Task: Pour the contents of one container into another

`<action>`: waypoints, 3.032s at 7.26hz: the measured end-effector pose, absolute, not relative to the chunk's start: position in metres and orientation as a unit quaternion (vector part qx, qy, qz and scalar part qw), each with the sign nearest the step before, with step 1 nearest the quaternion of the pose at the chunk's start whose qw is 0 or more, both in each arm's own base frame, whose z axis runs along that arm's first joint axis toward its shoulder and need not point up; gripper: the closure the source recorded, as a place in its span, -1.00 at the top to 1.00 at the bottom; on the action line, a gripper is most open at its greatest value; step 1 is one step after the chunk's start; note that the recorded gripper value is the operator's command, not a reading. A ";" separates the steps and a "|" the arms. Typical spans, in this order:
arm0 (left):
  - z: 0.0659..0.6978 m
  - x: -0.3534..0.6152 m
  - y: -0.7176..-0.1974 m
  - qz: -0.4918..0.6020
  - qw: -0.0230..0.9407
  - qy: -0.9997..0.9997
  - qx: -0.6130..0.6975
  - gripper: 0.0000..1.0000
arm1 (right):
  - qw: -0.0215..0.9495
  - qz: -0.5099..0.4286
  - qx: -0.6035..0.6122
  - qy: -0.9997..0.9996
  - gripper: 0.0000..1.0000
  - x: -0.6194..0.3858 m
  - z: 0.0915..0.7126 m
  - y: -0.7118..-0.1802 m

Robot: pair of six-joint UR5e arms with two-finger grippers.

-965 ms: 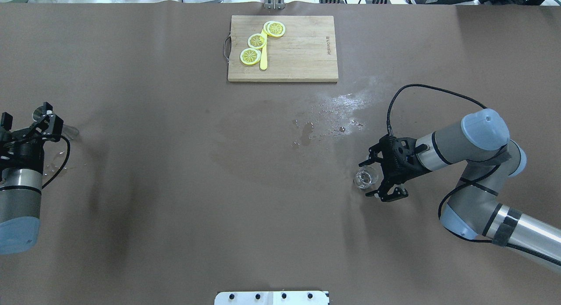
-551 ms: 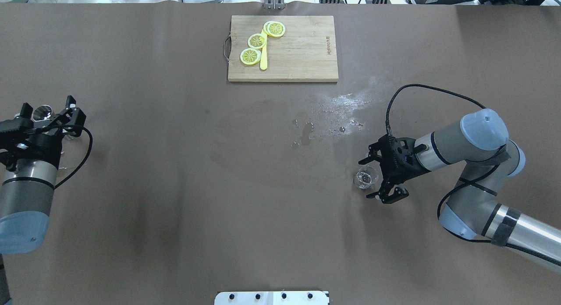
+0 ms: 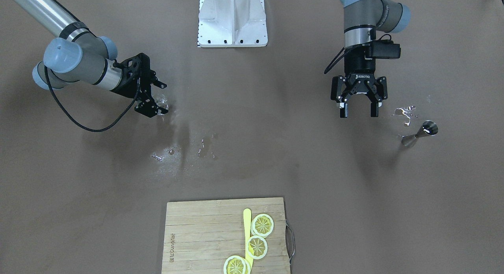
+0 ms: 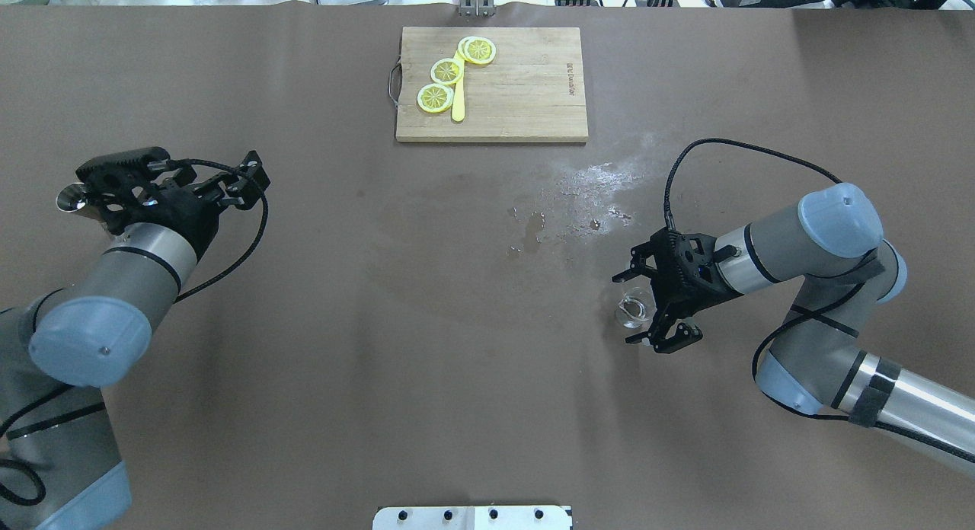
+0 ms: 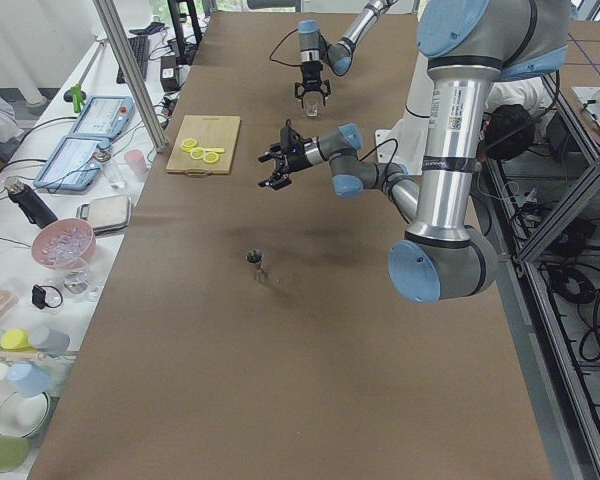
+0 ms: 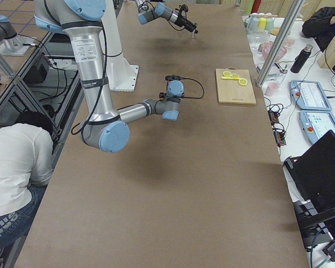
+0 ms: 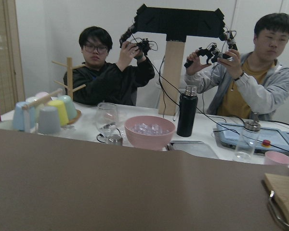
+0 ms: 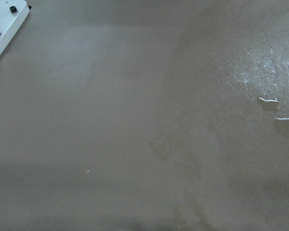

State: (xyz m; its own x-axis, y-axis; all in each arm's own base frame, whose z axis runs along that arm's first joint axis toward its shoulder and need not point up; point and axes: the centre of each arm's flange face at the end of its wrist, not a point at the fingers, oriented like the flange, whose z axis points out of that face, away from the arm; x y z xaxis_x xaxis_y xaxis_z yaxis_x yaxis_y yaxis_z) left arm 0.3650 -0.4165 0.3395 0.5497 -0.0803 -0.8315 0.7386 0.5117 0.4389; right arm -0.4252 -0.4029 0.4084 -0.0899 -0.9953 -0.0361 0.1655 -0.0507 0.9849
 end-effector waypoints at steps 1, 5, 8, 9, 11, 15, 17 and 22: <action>0.338 0.348 -0.448 -0.245 0.796 0.416 0.367 0.97 | 0.512 -0.559 0.447 -0.475 0.96 -0.422 0.395 -0.406; 0.413 0.187 -0.565 -0.167 0.886 0.399 0.166 0.97 | 0.614 -0.424 0.448 -0.493 0.99 -0.345 0.348 -0.488; 0.522 0.037 -0.583 -0.037 0.921 0.368 0.120 0.97 | 0.764 -0.298 0.363 -0.442 0.99 -0.248 0.364 -0.569; 0.564 0.005 -0.559 0.017 0.927 0.358 0.112 0.97 | 0.813 -0.257 0.318 -0.415 0.99 -0.218 0.377 -0.583; 0.637 -0.031 -0.491 0.045 0.912 0.401 0.071 0.97 | 0.885 -0.187 0.228 -0.360 0.99 -0.175 0.408 -0.595; 0.712 -0.088 -0.393 0.015 0.906 0.421 0.040 0.97 | 0.936 -0.092 0.096 -0.325 0.99 -0.095 0.478 -0.589; 0.725 -0.110 -0.358 -0.023 0.905 0.424 0.028 0.97 | 0.942 -0.062 0.060 -0.323 0.99 -0.061 0.520 -0.569; 0.743 -0.114 -0.344 -0.043 0.906 0.421 -0.001 0.97 | 0.927 -0.079 0.038 -0.364 0.99 -0.004 0.582 -0.534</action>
